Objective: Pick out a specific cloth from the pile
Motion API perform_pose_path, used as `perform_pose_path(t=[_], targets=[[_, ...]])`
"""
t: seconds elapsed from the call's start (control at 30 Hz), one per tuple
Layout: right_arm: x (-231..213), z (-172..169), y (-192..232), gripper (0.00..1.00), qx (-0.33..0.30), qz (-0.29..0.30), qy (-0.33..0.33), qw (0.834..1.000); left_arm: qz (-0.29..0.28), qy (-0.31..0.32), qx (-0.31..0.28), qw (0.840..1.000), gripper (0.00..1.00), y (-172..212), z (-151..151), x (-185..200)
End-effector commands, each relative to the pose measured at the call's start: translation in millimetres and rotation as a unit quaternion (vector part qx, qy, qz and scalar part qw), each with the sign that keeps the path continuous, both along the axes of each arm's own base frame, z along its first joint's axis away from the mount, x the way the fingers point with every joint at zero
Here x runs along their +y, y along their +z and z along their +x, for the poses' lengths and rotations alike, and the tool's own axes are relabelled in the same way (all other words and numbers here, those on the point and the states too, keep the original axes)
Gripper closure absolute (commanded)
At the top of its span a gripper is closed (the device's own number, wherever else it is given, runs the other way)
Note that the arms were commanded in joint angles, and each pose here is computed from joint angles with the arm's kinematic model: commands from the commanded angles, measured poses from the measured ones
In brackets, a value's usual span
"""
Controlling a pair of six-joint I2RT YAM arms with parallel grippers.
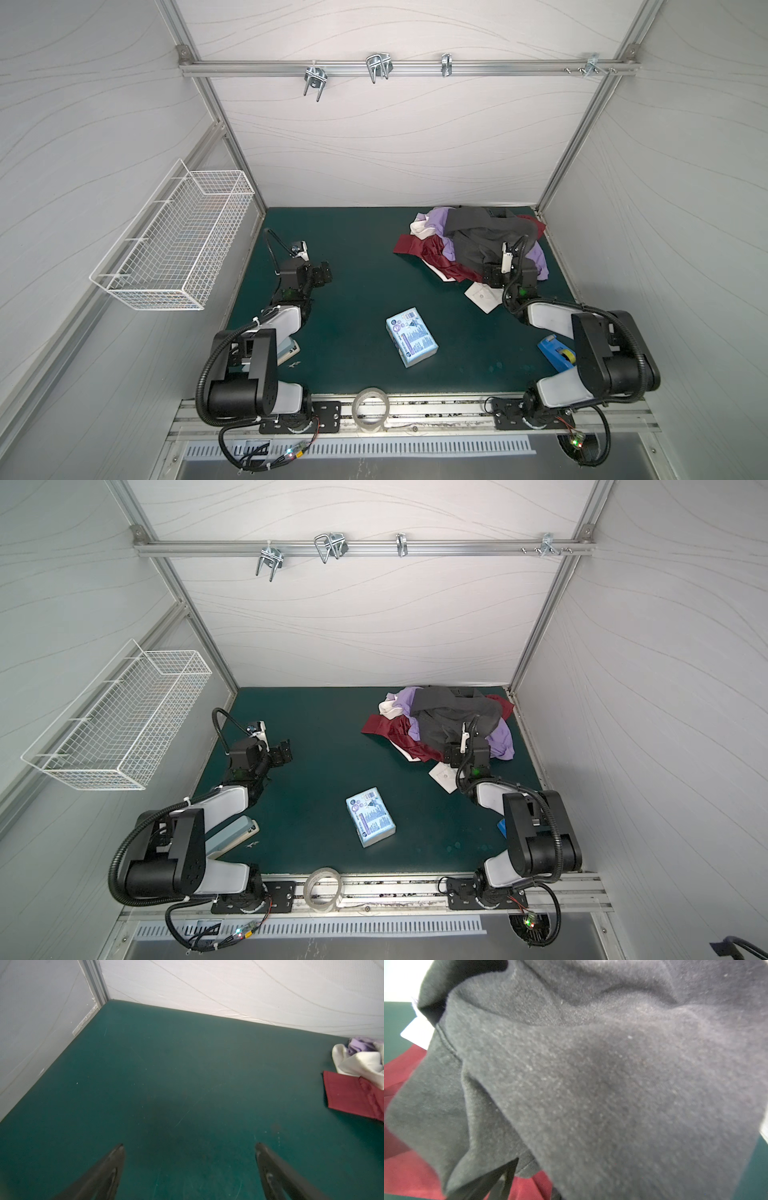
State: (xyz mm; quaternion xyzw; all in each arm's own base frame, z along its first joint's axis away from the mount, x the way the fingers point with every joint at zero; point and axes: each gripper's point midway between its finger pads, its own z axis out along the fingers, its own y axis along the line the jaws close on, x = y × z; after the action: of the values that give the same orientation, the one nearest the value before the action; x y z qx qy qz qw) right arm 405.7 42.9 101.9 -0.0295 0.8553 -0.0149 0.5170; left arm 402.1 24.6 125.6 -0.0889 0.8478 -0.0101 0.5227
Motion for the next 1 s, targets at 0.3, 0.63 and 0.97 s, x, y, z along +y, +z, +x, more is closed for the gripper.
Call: perform_pose_path(t=[0.3, 0.63, 0.97], targets=[[-45, -20, -9, 0.01, 0.091, -0.040, -0.191, 0.977, -0.135, 0.096, -0.024, 0.986, 0.03, 93, -2, 1], [-58, -49, 54, 0.01, 0.049, -0.079, -0.268, 0.959, -0.145, -0.151, -0.039, 0.977, 0.02, 124, -34, -90], [-29, -73, 129, 0.03, -0.027, 0.036, -0.174, 0.984, -0.167, -0.317, -0.011, 0.934, 0.02, 131, -67, -140]])
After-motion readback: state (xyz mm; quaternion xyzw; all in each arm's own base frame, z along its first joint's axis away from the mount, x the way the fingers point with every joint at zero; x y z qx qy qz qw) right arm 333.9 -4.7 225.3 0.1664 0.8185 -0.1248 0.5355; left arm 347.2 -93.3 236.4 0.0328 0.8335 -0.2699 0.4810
